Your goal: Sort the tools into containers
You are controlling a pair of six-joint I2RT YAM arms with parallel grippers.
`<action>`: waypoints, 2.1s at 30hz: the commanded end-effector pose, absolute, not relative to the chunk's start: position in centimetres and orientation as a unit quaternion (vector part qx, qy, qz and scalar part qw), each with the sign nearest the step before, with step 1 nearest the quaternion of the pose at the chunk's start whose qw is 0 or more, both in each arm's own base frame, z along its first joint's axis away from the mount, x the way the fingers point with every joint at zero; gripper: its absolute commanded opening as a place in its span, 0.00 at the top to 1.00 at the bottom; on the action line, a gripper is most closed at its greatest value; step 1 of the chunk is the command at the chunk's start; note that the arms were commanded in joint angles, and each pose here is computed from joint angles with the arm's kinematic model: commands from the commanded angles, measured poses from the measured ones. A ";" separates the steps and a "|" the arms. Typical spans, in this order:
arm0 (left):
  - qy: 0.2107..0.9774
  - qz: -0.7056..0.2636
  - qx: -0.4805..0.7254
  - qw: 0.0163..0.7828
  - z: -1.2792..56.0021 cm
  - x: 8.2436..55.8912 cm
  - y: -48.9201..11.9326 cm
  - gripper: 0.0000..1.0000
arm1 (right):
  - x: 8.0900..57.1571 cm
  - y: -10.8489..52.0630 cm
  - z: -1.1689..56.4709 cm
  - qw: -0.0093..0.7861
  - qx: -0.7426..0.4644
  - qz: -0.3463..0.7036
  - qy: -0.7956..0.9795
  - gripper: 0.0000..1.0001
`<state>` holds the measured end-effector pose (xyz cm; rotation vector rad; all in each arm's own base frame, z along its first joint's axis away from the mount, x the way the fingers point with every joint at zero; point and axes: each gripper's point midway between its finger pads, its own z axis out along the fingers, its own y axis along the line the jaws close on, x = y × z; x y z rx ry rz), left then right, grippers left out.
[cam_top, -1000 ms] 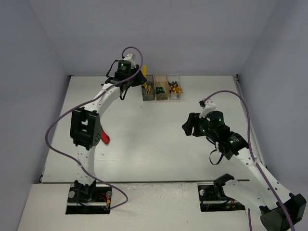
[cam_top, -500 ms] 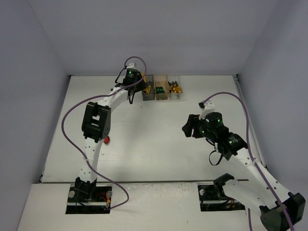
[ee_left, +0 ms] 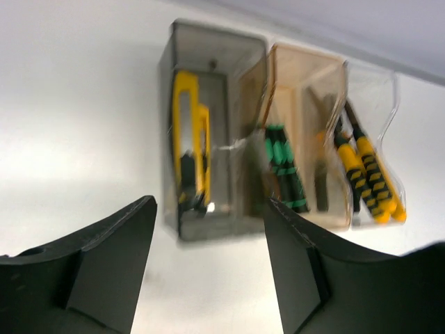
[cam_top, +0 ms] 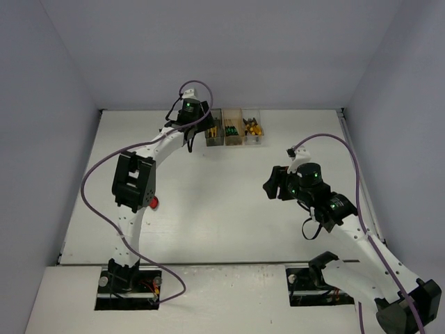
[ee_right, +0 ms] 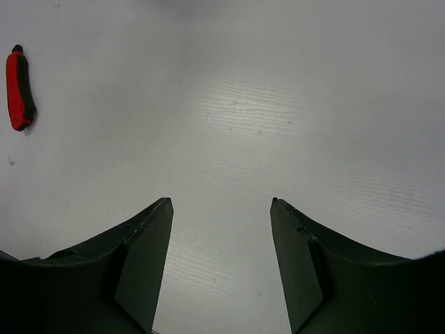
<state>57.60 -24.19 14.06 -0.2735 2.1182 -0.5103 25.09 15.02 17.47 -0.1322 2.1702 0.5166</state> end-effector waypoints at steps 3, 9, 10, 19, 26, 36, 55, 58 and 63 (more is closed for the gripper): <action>0.839 -0.110 -0.194 0.497 22.9 50.3 -16.6 0.40 | 25.8 15.5 18.2 0.450 -0.055 0.217 0.865 0.44; 0.856 -0.001 -0.235 0.460 20.8 40.6 -8.9 0.24 | 25.8 15.9 17.9 0.444 -0.061 0.220 0.867 0.44; 0.864 0.006 -0.242 0.442 19.4 39.0 -7.9 0.23 | 25.7 15.9 18.0 0.444 -0.062 0.221 0.866 0.44; 0.889 0.034 -0.294 0.349 11.7 32.6 -1.7 0.22 | 25.3 16.0 17.1 0.436 -0.068 0.225 0.869 0.43; 0.910 0.046 -0.300 0.282 7.0 32.5 -1.4 0.23 | 25.0 16.0 17.3 0.440 -0.069 0.229 0.865 0.43; 0.923 0.046 -0.310 0.225 2.1 32.2 -1.8 0.40 | 24.9 15.9 17.1 0.439 -0.067 0.228 0.866 0.43; 0.882 -0.144 -0.215 0.395 14.9 43.9 -11.1 1.00 | 25.2 15.7 16.4 0.434 -0.060 0.217 0.872 0.43; 0.867 -0.190 -0.168 0.430 18.0 47.3 -14.8 1.00 | 25.2 15.7 16.3 0.434 -0.059 0.216 0.873 0.43; 0.827 -0.254 -0.099 0.491 22.9 52.3 -19.5 1.00 | 25.1 15.8 16.2 0.430 -0.056 0.219 0.874 0.43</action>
